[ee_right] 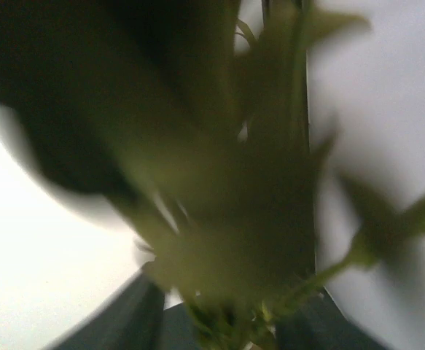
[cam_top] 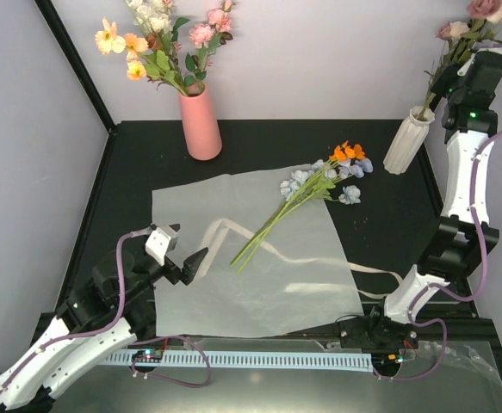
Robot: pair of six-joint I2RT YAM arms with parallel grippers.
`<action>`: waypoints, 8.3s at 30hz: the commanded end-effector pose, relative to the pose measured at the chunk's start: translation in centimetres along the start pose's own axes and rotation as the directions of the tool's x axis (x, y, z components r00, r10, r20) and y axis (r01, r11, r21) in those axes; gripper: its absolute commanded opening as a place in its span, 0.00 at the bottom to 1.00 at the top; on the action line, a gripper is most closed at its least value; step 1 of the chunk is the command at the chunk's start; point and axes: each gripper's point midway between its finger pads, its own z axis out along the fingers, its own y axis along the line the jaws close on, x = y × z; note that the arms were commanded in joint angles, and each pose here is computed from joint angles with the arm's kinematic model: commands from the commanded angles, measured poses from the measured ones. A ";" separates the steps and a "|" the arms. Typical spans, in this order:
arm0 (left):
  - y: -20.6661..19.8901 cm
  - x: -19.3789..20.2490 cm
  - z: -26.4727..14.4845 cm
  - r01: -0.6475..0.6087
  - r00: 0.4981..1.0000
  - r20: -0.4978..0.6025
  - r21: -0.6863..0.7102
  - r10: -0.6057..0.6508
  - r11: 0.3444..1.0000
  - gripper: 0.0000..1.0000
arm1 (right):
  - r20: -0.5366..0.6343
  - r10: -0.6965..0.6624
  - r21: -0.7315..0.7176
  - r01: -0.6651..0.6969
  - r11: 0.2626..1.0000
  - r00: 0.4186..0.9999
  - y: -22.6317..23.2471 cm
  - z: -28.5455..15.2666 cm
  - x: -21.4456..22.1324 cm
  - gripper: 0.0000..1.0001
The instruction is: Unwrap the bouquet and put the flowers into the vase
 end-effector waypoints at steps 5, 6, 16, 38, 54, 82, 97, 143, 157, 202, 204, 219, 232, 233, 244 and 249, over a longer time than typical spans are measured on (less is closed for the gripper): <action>-0.3 -0.2 0.3 -0.011 1.000 0.010 0.016 0.011 1.000 0.99 | -0.058 0.036 0.055 -0.033 0.998 0.998 -1.1 1.2 0.8 0.86; -0.3 -0.2 0.4 -0.010 1.000 0.008 0.015 0.010 1.000 0.99 | -0.066 0.040 0.061 -0.036 0.997 0.997 -1.2 1.0 1.0 0.89; -0.3 0.1 0.8 -0.009 1.000 -0.009 0.012 0.009 1.000 0.99 | -0.167 0.072 0.111 -0.054 0.992 0.983 -1.4 -4.0 2.0 1.00; -2.7 0.0 5.8 0.087 0.977 -0.201 0.079 -0.070 0.993 0.99 | -0.181 0.113 -0.428 -0.182 0.886 0.977 10.8 -21.6 8.4 1.00; -2.7 5.0 11.2 -0.021 0.865 -0.498 0.077 0.057 0.997 0.99 | -0.390 -0.105 -0.548 -0.139 0.825 0.915 15.6 -24.4 23.9 1.00; -4.2 15.7 21.1 0.020 0.530 -0.848 -0.016 -0.024 1.000 0.40 | -0.484 -0.194 -0.506 -0.092 0.858 0.853 11.9 -25.3 31.8 1.00; -4.0 20.0 22.0 0.004 0.464 -0.884 -0.065 -0.059 0.998 0.23 | -0.504 -0.203 -0.502 -0.093 0.860 0.840 11.7 -25.3 32.5 1.00; -8.6 10.1 16.5 0.398 0.800 -0.535 0.139 -0.270 0.907 0.02 | -0.479 -0.125 -0.568 -0.198 0.799 0.869 13.8 -27.3 29.1 1.00; -11.3 6.9 15.3 0.626 0.760 -0.505 0.397 -0.409 0.671 0.02 | -0.463 -0.120 -0.723 -0.295 0.625 0.878 16.6 -30.2 28.4 1.00; -14.1 4.0 10.5 0.577 0.807 -0.494 0.538 -0.324 0.614 0.02 | -0.510 -0.230 -0.820 -0.388 0.420 0.829 30.0 -28.0 23.9 0.35; -14.0 4.2 10.6 0.575 0.807 -0.494 0.531 -0.324 0.622 0.02 | -0.506 -0.238 -0.823 -0.381 0.421 0.829 29.9 -28.0 23.9 0.20; -13.0 5.1 11.0 0.550 0.814 -0.491 0.475 -0.311 0.687 0.09 | -0.441 -0.271 -0.844 -0.292 0.451 0.855 28.6 -29.2 22.5 0.01; -11.7 5.6 10.9 0.516 0.824 -0.477 0.409 -0.307 0.753 0.68 | -0.365 -0.277 -0.842 -0.188 0.505 0.889 27.5 -28.9 20.9 0.02; -11.5 5.6 10.9 0.510 0.827 -0.471 0.399 -0.307 0.762 0.72 | -0.354 -0.282 -0.841 -0.171 0.514 0.892 27.3 -28.9 20.8 0.02; -7.9 4.9 9.7 0.401 0.883 -0.367 0.260 -0.294 0.878 0.99 | 0.016 -0.330 -0.527 0.289 0.799 0.944 21.1 -24.4 10.7 0.01; -7.2 4.8 9.1 0.388 0.889 -0.350 0.234 -0.295 0.892 0.99 | 0.153 -0.312 -0.335 0.346 0.876 0.938 17.7 -22.7 3.9 0.01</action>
